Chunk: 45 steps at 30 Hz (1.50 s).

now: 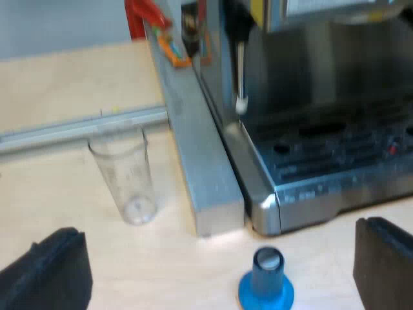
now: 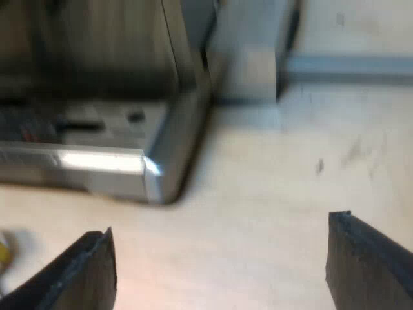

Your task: Grind coffee beans and then tamp

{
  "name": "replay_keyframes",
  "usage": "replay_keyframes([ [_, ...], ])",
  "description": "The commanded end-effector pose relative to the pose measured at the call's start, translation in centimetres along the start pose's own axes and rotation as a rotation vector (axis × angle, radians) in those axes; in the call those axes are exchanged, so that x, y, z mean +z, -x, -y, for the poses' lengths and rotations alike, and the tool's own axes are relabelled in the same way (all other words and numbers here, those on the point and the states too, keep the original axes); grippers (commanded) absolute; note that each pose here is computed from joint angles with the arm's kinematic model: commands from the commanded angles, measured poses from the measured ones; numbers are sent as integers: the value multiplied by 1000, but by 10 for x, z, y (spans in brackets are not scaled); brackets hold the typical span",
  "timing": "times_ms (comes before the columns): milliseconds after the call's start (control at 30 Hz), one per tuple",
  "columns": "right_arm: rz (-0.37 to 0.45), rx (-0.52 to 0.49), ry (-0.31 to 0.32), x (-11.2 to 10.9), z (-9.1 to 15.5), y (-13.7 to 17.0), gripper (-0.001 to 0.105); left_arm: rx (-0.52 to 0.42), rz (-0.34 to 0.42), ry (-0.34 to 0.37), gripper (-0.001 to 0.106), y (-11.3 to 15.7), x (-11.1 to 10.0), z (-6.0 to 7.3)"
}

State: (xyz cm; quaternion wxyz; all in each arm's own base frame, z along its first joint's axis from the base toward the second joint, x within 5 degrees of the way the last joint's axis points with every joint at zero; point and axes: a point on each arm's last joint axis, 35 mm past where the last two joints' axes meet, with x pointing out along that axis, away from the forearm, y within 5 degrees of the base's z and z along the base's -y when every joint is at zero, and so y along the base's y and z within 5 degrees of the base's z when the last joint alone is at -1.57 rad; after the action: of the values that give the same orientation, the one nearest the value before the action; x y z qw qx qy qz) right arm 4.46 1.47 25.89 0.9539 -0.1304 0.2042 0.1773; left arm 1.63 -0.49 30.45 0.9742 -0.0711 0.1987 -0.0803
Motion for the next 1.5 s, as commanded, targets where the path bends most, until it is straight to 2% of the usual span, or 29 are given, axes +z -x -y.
replay_keyframes([
  [33,-26,13,1,-5,-1,-5,69,-3,-16,11,83,-7,-1,-1],
  [167,-85,25,0,-16,-3,-12,69,1,-43,14,83,-15,-8,-2],
  [900,-81,12,-5,-16,-3,-13,69,-1,-30,13,83,-19,-8,-3],
  [1267,-119,-183,-111,-19,8,-11,69,-1,-30,13,83,-19,-8,-3],
  [1500,-121,-192,-116,-19,9,-11,69,-1,-30,13,83,-19,-8,-3],
])
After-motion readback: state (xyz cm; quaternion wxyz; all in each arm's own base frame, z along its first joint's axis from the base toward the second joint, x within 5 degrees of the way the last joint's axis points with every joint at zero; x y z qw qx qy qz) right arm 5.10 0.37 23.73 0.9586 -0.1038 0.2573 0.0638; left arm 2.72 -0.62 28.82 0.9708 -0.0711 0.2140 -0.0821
